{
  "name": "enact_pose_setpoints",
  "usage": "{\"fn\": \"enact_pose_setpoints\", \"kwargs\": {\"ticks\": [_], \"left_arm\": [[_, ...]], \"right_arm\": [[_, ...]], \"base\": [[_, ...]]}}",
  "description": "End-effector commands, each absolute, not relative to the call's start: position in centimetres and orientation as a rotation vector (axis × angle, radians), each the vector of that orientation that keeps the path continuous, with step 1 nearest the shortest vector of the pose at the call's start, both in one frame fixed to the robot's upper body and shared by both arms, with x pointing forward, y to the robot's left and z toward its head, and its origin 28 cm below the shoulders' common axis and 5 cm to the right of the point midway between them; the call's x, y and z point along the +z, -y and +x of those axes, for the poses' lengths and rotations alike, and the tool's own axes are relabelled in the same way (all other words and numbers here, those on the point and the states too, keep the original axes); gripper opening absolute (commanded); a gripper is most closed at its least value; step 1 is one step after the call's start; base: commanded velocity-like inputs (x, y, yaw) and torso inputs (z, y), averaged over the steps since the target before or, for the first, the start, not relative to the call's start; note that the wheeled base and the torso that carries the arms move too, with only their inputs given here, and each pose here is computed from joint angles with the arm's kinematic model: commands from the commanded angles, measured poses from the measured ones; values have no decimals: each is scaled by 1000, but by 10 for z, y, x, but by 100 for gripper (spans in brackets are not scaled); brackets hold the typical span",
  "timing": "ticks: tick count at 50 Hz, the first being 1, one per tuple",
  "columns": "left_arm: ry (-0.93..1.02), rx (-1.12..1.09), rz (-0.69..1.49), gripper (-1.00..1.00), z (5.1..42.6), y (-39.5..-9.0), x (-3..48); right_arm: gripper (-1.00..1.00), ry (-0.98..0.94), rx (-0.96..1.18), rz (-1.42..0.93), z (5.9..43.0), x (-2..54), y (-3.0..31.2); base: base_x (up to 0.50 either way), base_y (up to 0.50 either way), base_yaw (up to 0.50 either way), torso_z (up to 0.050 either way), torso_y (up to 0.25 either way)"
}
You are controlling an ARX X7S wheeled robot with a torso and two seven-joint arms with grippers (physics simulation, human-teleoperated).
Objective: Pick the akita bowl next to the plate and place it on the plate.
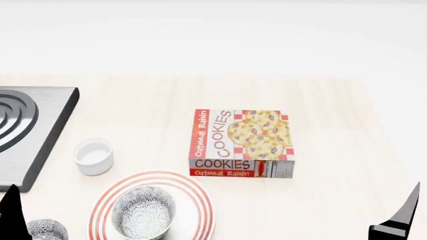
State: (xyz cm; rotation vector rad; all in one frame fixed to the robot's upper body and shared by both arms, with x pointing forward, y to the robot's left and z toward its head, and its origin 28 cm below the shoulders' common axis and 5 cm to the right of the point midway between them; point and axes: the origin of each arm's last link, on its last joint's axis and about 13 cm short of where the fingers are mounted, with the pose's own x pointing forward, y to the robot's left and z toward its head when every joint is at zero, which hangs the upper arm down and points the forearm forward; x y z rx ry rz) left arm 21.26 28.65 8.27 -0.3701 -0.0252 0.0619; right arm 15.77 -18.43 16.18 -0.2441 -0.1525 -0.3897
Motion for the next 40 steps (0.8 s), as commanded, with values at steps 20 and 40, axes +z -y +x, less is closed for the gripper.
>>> {"fn": "enact_pose_setpoints", "kwargs": {"ticks": [20, 40], "left_arm": [[176, 42, -386, 100, 192, -290, 130], [212, 42, -361, 100, 186, -292, 138]], "right_arm": [[100, 123, -498, -269, 143, 158, 197], [100, 167, -559, -275, 136, 170, 199]], "base": [[0, 0, 0, 0, 0], [0, 0, 0, 0, 0]]}}
